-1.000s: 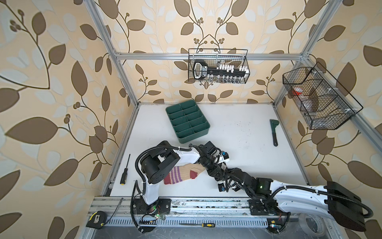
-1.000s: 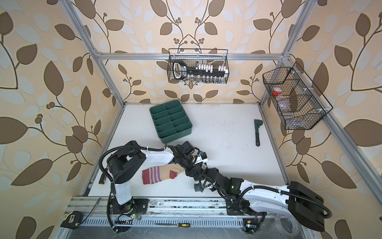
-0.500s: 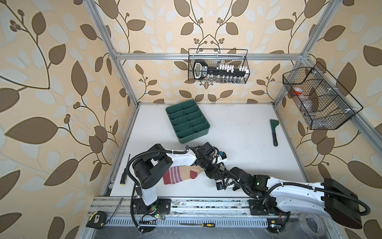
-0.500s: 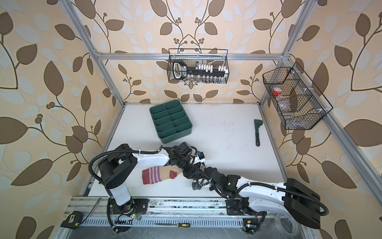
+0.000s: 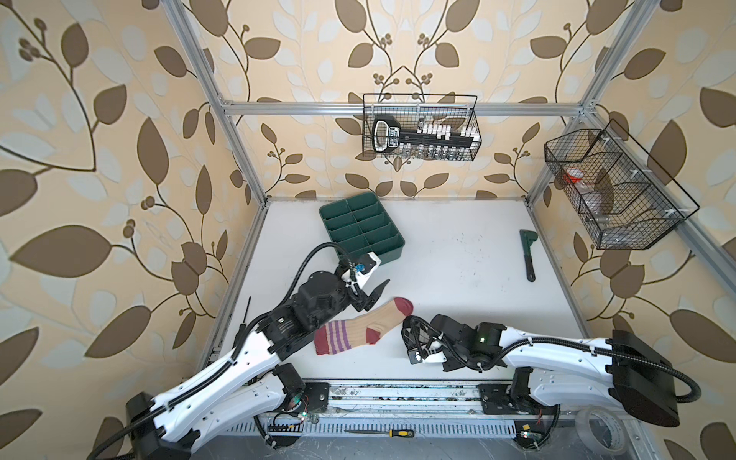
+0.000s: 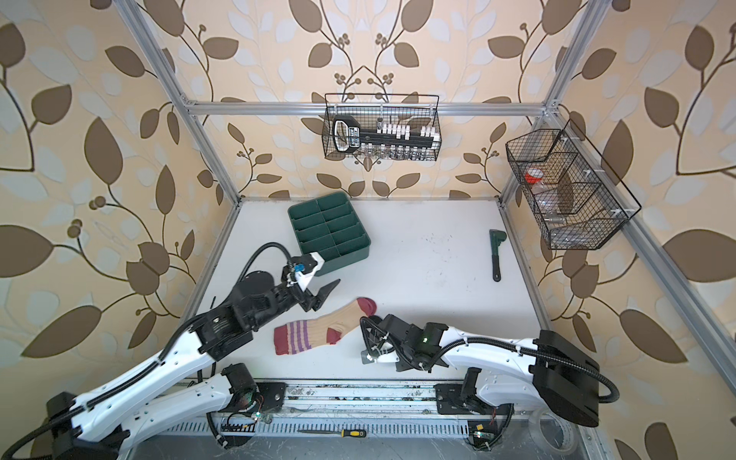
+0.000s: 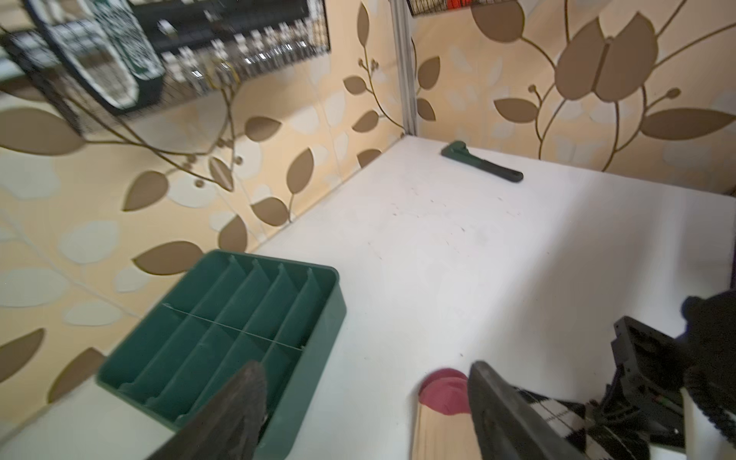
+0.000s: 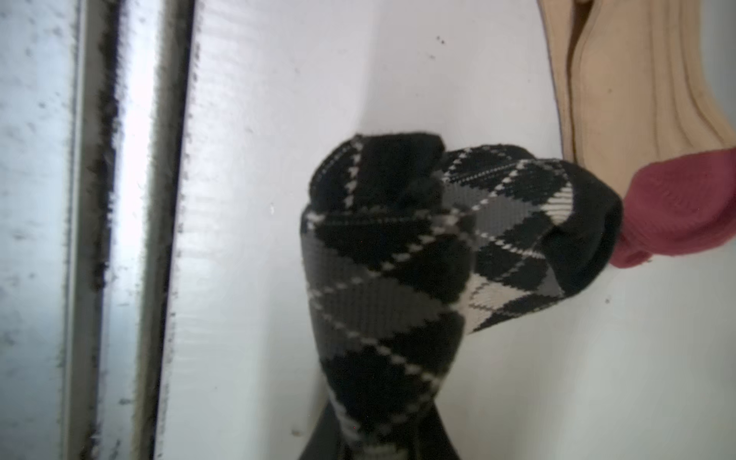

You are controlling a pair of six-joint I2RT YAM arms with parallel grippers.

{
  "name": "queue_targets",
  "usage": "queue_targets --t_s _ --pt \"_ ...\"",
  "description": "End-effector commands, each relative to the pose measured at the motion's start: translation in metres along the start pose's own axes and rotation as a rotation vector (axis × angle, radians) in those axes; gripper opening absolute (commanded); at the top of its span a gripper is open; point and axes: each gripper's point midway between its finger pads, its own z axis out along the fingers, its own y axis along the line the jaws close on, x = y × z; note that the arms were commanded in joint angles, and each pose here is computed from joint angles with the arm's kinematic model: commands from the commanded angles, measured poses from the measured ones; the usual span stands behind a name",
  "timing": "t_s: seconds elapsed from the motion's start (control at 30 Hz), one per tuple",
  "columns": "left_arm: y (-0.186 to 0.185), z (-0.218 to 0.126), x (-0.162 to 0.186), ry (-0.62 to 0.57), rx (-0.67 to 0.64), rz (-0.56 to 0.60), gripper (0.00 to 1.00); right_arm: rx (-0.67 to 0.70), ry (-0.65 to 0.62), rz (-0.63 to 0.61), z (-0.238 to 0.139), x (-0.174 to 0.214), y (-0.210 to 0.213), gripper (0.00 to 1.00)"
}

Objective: Roll the socks

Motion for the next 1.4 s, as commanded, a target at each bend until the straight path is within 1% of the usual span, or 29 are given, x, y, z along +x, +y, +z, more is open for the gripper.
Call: queue_targets --t_s 0.0,0.07,0.17,0.33,0.47,0.53,0.57,0.67,0.73,0.77,0.8,0.9,1.03,1.13,1.2,1.27,1.33,1.37 --pt "-0.004 -0.014 0.024 0.083 0.022 0.162 0.8 -0.138 0.013 0.085 0.001 -0.005 0.018 0.0" --pt "-0.021 -0.023 0.03 0.09 0.121 0.2 0.76 -0.159 0.026 0.12 0.004 -0.008 0.017 0.0" --pt "-0.045 -0.03 0.046 0.114 0.248 0.268 0.74 -0.189 0.012 0.201 0.005 -0.013 0.01 0.0" --pt "-0.072 -0.031 0.061 0.137 0.324 0.423 0.74 -0.199 0.029 0.29 0.011 -0.01 0.002 0.0" --pt "-0.11 -0.03 0.077 0.171 0.421 0.578 0.74 -0.186 0.066 0.355 0.018 -0.003 -0.005 0.0" --pt "-0.131 -0.028 0.087 0.183 0.466 0.628 0.74 -0.178 0.087 0.373 0.02 0.0 -0.011 0.0" --pt "-0.142 -0.027 0.09 0.179 0.483 0.639 0.74 -0.175 0.094 0.371 0.02 0.001 -0.013 0.0" --pt "-0.168 -0.023 0.094 0.163 0.529 0.613 0.74 -0.181 0.087 0.367 0.019 0.0 -0.013 0.0" --pt "-0.181 -0.021 0.098 0.164 0.537 0.606 0.72 -0.233 0.073 0.374 0.016 -0.002 -0.005 0.0" --pt "-0.187 -0.021 0.099 0.16 0.528 0.621 0.71 -0.271 0.072 0.379 0.014 -0.003 0.0 0.0" --pt "-0.194 -0.022 0.103 0.151 0.517 0.653 0.7 -0.315 0.076 0.374 0.012 -0.003 0.007 0.0" --pt "-0.211 -0.025 0.119 0.127 0.491 0.801 0.71 -0.405 0.104 0.34 0.011 -0.002 0.023 0.0" --pt "-0.226 -0.018 0.147 0.177 0.507 0.899 0.7 -0.43 0.125 0.352 0.011 -0.004 0.022 0.0" --pt "-0.233 -0.007 0.16 0.223 0.475 0.878 0.69 -0.432 0.133 0.377 0.011 -0.006 0.016 0.0" --pt "-0.234 0.003 0.164 0.25 0.42 0.836 0.7 -0.432 0.136 0.391 0.012 -0.007 0.013 0.0" --pt "-0.234 0.012 0.168 0.274 0.374 0.819 0.7 -0.437 0.128 0.392 0.012 -0.008 0.014 0.0" --pt "-0.237 0.017 0.176 0.289 0.358 0.824 0.7 -0.446 0.119 0.386 0.01 -0.01 0.015 0.0" --pt "-0.235 0.02 0.18 0.292 0.33 0.836 0.7 -0.452 0.11 0.383 0.009 -0.011 0.016 0.0"
